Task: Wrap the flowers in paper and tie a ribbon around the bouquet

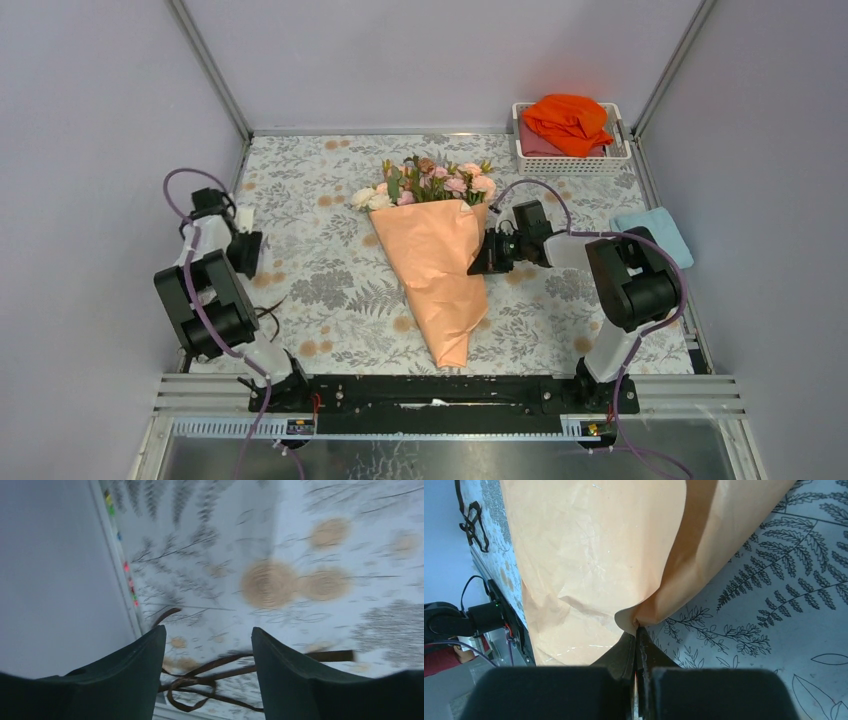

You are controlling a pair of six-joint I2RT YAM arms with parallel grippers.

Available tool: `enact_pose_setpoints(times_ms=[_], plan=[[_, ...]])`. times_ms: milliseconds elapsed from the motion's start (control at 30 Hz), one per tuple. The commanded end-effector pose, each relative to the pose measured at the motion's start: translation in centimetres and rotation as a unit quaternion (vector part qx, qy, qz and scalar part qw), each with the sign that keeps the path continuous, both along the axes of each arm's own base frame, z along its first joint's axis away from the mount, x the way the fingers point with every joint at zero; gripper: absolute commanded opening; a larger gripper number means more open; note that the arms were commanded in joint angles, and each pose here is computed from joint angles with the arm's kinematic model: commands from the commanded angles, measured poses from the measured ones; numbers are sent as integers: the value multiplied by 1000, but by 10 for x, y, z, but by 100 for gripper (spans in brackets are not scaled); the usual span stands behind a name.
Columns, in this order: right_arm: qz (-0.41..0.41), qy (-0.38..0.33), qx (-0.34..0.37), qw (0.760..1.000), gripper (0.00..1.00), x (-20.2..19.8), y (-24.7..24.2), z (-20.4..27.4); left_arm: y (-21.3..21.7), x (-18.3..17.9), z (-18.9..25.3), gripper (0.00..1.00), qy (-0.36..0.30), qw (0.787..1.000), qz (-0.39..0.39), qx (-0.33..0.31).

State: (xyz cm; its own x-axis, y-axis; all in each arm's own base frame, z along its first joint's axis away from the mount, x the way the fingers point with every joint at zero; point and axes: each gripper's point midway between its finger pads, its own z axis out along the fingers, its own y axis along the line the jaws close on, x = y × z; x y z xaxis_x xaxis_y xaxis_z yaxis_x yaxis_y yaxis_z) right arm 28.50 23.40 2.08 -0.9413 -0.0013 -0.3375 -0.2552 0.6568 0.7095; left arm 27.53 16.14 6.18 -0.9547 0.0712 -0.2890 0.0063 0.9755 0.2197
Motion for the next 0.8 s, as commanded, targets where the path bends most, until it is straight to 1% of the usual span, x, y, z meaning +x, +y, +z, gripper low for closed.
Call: enact_pose_setpoints(times_ms=[0, 100, 233, 367, 500, 667, 700, 767], plan=[[15, -42, -13, 999, 0, 10, 4, 17, 54, -17, 3, 68, 6, 1000, -5, 21], [16, -45, -18, 999, 0, 9, 3, 16, 58, -35, -13, 70, 47, 998, -49, -3], [19, -46, -23, 998, 0, 9, 2, 15, 56, -42, -28, 71, 71, 991, -115, -16], [18, -46, -27, 998, 0, 9, 1, 14, 65, -40, -33, 71, 84, 988, -121, -42], [17, -46, -28, 998, 0, 9, 1, 12, 62, -45, -49, 66, 108, 984, -120, -73], [15, -44, -27, 999, 0, 9, 1, 11, 39, -54, -63, 63, 105, 977, -141, -118], [15, -44, -28, 999, 0, 9, 1, 11, 36, -55, -64, 61, 104, 976, -145, -121], [15, -46, -26, 998, 0, 11, 1, 13, 35, -56, -67, 52, 101, 977, -146, -120]])
